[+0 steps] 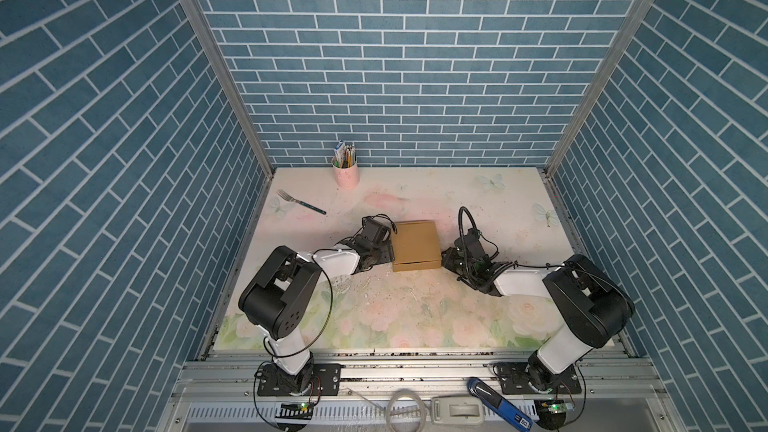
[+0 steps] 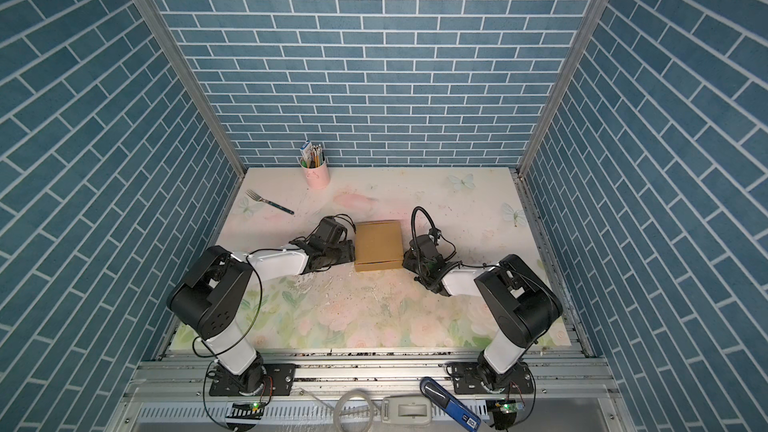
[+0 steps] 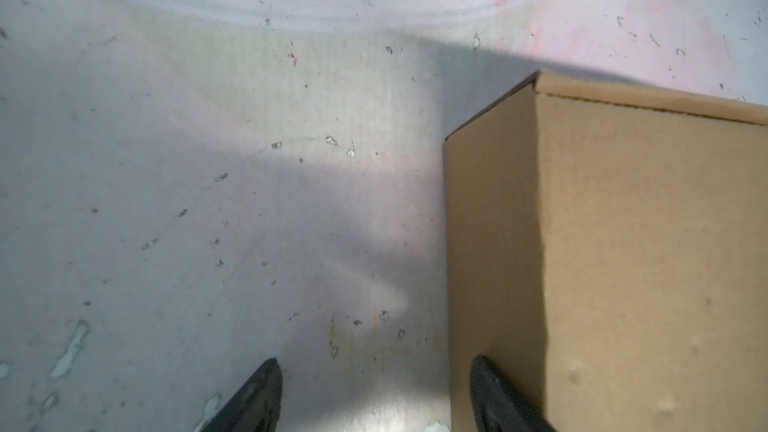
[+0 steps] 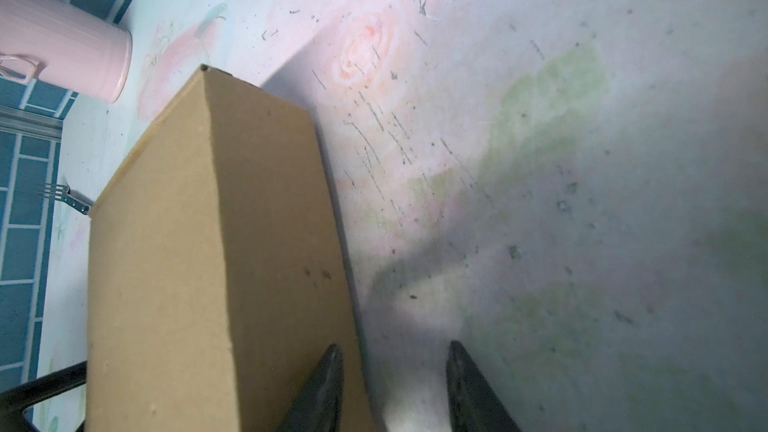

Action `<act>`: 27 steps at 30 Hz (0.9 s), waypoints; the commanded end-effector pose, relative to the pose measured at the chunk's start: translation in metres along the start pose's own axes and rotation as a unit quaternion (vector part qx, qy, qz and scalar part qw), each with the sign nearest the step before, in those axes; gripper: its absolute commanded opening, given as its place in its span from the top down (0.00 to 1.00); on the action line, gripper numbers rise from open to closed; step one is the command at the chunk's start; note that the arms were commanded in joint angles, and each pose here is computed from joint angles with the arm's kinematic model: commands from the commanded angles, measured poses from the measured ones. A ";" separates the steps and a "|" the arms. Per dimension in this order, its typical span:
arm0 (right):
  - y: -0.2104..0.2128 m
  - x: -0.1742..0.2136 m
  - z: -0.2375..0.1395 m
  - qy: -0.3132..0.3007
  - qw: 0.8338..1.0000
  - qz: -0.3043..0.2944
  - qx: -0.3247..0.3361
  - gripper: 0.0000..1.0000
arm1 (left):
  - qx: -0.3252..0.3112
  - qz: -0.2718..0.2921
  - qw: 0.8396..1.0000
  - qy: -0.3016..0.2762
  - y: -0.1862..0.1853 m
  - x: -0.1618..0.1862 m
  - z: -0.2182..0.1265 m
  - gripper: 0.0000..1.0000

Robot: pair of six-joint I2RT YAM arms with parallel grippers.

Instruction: Fold the paper box

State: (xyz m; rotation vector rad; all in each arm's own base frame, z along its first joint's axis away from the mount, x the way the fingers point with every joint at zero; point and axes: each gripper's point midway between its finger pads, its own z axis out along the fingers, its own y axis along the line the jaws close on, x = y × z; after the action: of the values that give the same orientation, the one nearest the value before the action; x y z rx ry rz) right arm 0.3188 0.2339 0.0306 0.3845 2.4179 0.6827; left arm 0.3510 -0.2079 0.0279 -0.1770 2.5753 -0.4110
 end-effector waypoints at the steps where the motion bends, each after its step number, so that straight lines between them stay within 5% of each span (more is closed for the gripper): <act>1: 0.005 0.051 -0.007 0.094 0.995 0.007 -0.014 0.55 | 0.017 0.032 0.992 0.124 -0.004 0.074 0.000 0.26; 7: -0.026 0.022 -0.015 0.049 0.992 -0.079 0.082 0.50 | -0.017 0.034 0.996 0.077 0.010 0.039 -0.030 0.24; 13: -0.031 -0.040 -0.045 0.005 0.979 -0.152 0.135 0.40 | -0.085 0.079 0.993 -0.025 0.027 -0.018 -0.112 0.06; 17: -0.012 -0.083 -0.080 -0.049 0.968 -0.209 0.128 0.35 | -0.124 0.087 0.984 -0.091 0.046 -0.045 -0.170 0.00; 21: 0.033 -0.100 -0.123 -0.103 0.946 -0.307 0.023 0.30 | -0.110 0.102 0.979 -0.141 0.050 -0.058 -0.216 0.00; 27: 0.024 -0.125 -0.178 -0.204 0.907 -0.365 0.048 0.25 | -0.092 0.132 0.968 -0.195 0.050 -0.070 -0.260 0.00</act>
State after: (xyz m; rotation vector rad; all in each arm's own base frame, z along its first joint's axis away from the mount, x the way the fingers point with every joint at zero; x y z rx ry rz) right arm 0.3165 0.1544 0.2309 -0.2065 2.0066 0.2869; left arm 0.2813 -0.0927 0.2513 -0.0421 2.2049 -0.1138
